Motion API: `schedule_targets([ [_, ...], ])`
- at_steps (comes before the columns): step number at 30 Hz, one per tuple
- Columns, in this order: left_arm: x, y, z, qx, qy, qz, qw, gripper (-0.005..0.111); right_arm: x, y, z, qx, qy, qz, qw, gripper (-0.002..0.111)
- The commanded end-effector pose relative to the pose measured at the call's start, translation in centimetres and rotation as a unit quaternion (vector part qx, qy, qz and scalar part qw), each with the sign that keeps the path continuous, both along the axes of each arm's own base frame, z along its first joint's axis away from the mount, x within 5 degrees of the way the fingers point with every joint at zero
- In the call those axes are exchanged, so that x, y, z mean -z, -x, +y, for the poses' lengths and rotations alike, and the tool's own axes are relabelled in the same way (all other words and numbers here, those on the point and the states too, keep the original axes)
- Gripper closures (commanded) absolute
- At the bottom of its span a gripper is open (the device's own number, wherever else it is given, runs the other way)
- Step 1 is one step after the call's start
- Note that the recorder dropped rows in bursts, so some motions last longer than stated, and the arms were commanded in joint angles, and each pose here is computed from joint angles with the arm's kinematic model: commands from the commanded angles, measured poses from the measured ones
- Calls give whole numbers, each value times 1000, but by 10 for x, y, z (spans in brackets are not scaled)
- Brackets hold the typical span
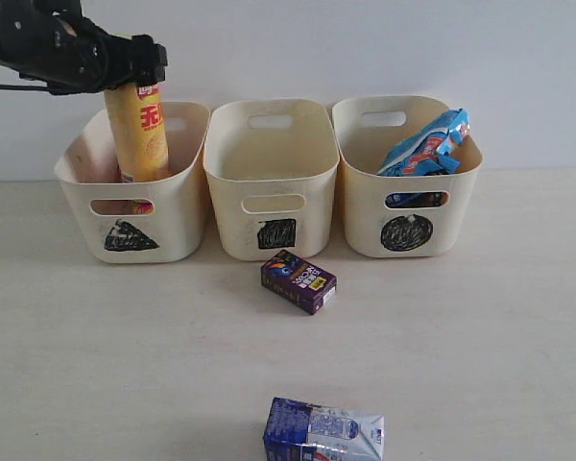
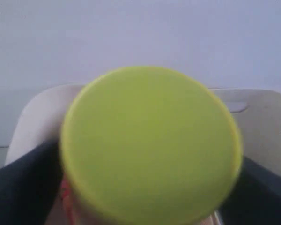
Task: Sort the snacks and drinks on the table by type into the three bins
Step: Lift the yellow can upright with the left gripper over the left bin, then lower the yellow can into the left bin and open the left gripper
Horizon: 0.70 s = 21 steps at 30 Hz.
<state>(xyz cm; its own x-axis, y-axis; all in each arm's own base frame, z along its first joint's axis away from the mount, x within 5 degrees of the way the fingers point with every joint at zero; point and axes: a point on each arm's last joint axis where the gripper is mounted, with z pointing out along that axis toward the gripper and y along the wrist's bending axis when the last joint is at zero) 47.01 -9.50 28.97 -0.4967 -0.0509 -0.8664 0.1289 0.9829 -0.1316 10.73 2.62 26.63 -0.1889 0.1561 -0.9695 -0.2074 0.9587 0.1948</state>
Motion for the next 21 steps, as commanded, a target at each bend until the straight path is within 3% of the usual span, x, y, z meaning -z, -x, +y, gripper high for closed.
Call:
schedule_targets([
  [1, -33, 16, 8, -5, 2, -5, 1000, 67, 3, 0, 0, -2, 7, 3, 1000, 108],
  [4, -50, 31, 14, -9, -3, 19, 1000, 102, 3, 0, 0, -2, 6, 4, 1000, 108],
  [15, -66, 44, 16, -9, 5, 27, 1000, 102, 3, 0, 0, -1, 1, 5, 1000, 108],
  [19, -42, 30, 14, -10, 2, 44, 999, 101, 3, 0, 0, -1, 1, 5, 1000, 108],
  [21, -32, 25, 13, -10, 0, 52, 999, 90, 3, 0, 0, -1, 0, 5, 1000, 108],
])
